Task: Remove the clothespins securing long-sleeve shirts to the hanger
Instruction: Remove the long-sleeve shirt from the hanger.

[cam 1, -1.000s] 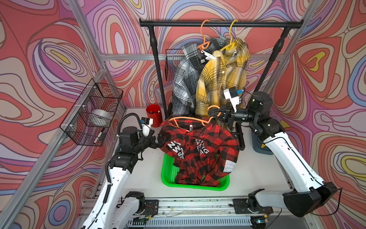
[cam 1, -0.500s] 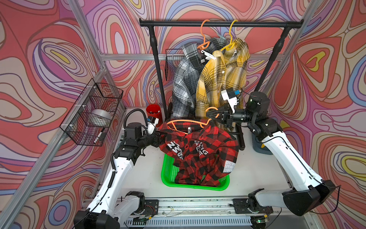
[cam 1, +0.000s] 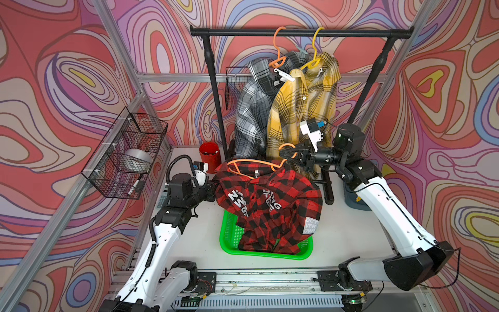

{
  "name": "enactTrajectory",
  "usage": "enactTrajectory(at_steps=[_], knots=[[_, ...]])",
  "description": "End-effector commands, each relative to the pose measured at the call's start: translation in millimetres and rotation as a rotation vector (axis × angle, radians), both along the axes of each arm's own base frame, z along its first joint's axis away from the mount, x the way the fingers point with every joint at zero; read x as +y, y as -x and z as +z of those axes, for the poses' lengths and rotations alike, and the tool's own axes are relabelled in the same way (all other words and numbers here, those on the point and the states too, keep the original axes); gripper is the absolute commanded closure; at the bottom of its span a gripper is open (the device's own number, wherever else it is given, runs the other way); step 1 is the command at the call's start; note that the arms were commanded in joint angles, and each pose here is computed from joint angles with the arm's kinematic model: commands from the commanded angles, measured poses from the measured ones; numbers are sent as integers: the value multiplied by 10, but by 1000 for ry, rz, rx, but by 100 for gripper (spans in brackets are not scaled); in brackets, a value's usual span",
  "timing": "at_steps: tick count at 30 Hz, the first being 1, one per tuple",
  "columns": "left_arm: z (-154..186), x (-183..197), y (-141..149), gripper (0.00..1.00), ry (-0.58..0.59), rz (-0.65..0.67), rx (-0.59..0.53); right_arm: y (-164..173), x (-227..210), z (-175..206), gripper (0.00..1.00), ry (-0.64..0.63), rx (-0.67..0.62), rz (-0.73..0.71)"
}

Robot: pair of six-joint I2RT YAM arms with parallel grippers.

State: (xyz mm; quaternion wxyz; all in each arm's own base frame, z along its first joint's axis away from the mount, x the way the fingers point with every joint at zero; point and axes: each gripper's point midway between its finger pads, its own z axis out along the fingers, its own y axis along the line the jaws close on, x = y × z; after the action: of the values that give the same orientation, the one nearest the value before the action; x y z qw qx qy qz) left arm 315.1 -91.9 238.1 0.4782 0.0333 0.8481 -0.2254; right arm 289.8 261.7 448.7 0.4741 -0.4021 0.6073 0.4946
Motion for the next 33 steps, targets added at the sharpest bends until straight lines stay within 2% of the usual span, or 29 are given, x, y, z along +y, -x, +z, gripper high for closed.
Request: enactTrajectory(at_steps=[1, 4, 10, 12, 15, 18, 19, 20, 23, 25, 28, 33], knots=[[-405, 256, 102, 100, 21, 194, 162, 30, -19, 178, 100, 3, -58, -22], [-615, 330, 216, 100, 37, 255, 227, 33, -40, 165, 100, 18, -65, -40], [-783, 401, 300, 100, 63, 319, 264, 25, -72, 155, 100, 42, -74, -69], [-719, 307, 288, 100, 89, 266, 247, 32, -76, 163, 100, 43, -75, -69], [-384, 62, 236, 100, 158, 115, 120, 61, -66, 164, 100, 40, -68, -50], [-121, -42, 240, 48, 167, 31, 16, 90, -55, 140, 100, 45, -63, -28], [-47, -74, 242, 34, 165, 5, -14, 110, -45, 134, 100, 44, -60, -9], [13, -106, 249, 25, 160, -23, -38, 133, -34, 126, 100, 43, -53, 11], [182, -200, 277, 13, 95, -125, -91, 169, -4, 114, 100, 42, -40, 60], [214, -211, 305, 2, -16, -189, -102, 193, 16, 98, 100, 37, -30, 96], [238, -178, 287, 0, -117, -217, -127, 215, 40, 110, 100, 28, -25, 130], [344, -316, 252, 1, -122, -312, -260, 221, 55, 103, 100, 17, -16, 152]])
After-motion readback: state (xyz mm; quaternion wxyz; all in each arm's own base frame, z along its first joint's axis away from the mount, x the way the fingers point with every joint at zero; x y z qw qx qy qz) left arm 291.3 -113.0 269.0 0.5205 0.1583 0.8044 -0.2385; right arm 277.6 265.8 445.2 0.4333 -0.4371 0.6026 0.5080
